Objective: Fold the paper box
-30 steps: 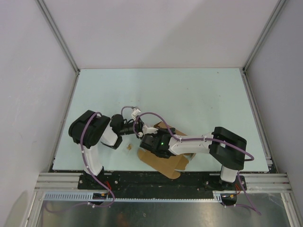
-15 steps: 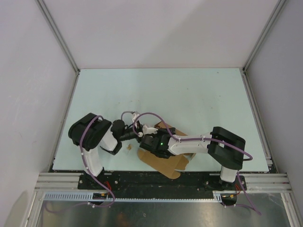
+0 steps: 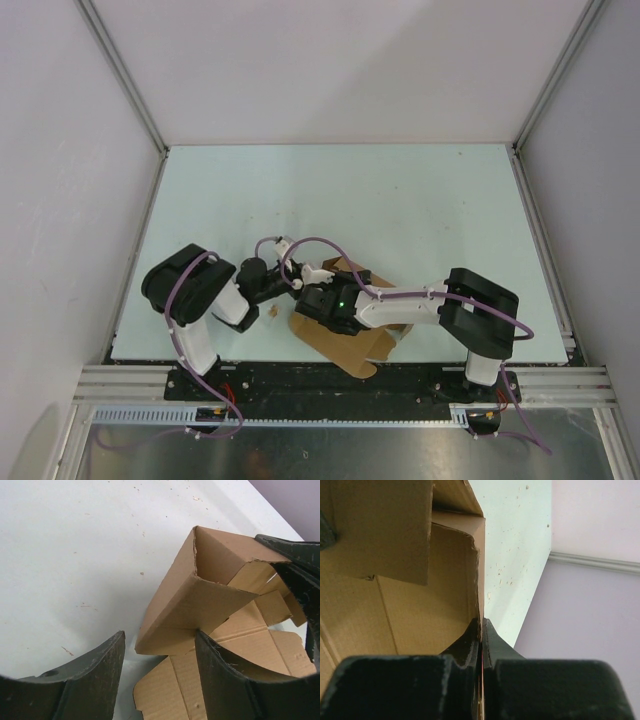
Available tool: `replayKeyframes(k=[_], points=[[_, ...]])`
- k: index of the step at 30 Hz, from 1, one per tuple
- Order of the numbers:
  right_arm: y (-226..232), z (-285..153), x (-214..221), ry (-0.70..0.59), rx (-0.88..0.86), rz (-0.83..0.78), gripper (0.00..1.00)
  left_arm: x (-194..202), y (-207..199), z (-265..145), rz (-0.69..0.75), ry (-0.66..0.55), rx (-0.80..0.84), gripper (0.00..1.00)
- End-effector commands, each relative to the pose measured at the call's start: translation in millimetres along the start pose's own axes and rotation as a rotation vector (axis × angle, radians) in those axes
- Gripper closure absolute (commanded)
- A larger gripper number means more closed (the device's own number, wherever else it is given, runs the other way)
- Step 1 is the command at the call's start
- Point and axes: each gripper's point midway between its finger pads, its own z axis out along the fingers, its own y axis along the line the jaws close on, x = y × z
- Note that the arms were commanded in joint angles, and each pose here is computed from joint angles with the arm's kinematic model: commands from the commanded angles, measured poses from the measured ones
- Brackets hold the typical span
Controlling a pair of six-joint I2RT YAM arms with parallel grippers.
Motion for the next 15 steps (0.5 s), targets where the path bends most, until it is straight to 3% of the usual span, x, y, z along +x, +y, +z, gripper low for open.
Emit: replayKeyframes(k=[1,15], points=[[40.6,-0.4,-0.4,-0.006,-0.166,0.034,0.99,-84.1,-46.6,9.0,0.301,-0.324,0.165,0.36],[46.0,0.1,4.8,0.016,-0.109,0.045,0.94,-88.8,-58.5,14.4,0.316,-0.328,0.218,0.36]])
